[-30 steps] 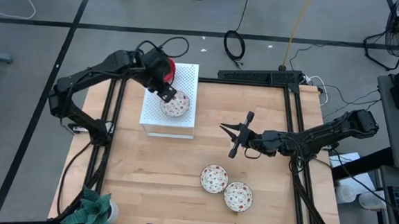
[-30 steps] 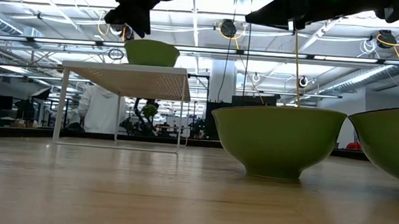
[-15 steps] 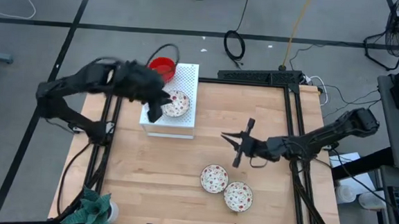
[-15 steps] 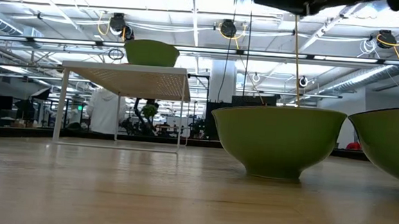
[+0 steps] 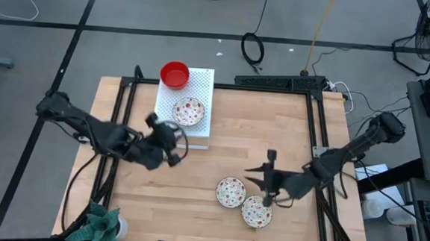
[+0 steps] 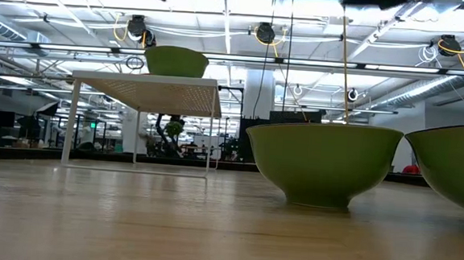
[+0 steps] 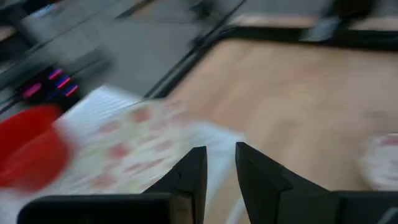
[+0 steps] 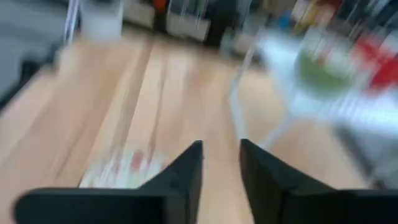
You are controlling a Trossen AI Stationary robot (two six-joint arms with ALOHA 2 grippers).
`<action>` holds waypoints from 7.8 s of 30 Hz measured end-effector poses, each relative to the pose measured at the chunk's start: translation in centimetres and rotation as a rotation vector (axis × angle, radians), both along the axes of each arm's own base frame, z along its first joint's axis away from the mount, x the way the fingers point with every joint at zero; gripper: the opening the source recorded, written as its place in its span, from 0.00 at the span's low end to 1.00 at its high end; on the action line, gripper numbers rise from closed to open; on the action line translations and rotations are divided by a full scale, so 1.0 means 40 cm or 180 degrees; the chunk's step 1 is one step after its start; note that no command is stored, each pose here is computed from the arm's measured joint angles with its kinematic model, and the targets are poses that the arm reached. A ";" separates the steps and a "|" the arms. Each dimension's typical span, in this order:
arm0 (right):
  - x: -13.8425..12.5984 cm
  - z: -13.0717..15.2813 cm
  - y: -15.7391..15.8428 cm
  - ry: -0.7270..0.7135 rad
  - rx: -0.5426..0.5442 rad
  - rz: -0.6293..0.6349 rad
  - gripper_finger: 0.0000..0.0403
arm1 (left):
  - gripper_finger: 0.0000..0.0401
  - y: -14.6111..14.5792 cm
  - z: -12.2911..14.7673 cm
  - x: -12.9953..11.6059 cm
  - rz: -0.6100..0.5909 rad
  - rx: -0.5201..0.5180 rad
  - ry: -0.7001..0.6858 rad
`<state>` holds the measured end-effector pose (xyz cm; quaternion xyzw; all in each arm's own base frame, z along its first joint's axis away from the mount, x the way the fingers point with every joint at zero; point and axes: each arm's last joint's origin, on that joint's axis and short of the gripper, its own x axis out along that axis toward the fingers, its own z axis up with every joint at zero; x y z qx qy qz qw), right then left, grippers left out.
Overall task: Pick & Place Mini bowls
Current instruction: Stack the bottom white patterned bowl on top of the white patterned bowl on the shelf
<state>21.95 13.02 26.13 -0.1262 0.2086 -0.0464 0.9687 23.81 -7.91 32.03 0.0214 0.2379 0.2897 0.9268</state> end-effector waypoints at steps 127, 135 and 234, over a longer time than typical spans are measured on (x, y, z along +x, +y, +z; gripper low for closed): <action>-0.045 -0.182 -0.281 0.2003 0.1410 -0.1331 0.34 | 0.22 -0.024 -0.100 0.054 -0.1320 0.0108 -0.0555; -0.059 -0.188 -0.297 0.2134 0.1493 -0.1607 0.44 | 0.22 -0.024 -0.100 0.054 -0.1317 0.0101 -0.0559; 0.029 0.001 -0.210 -0.0853 -0.1442 -0.1648 0.00 | 0.64 0.122 -0.192 0.270 -0.0876 0.0313 -0.1355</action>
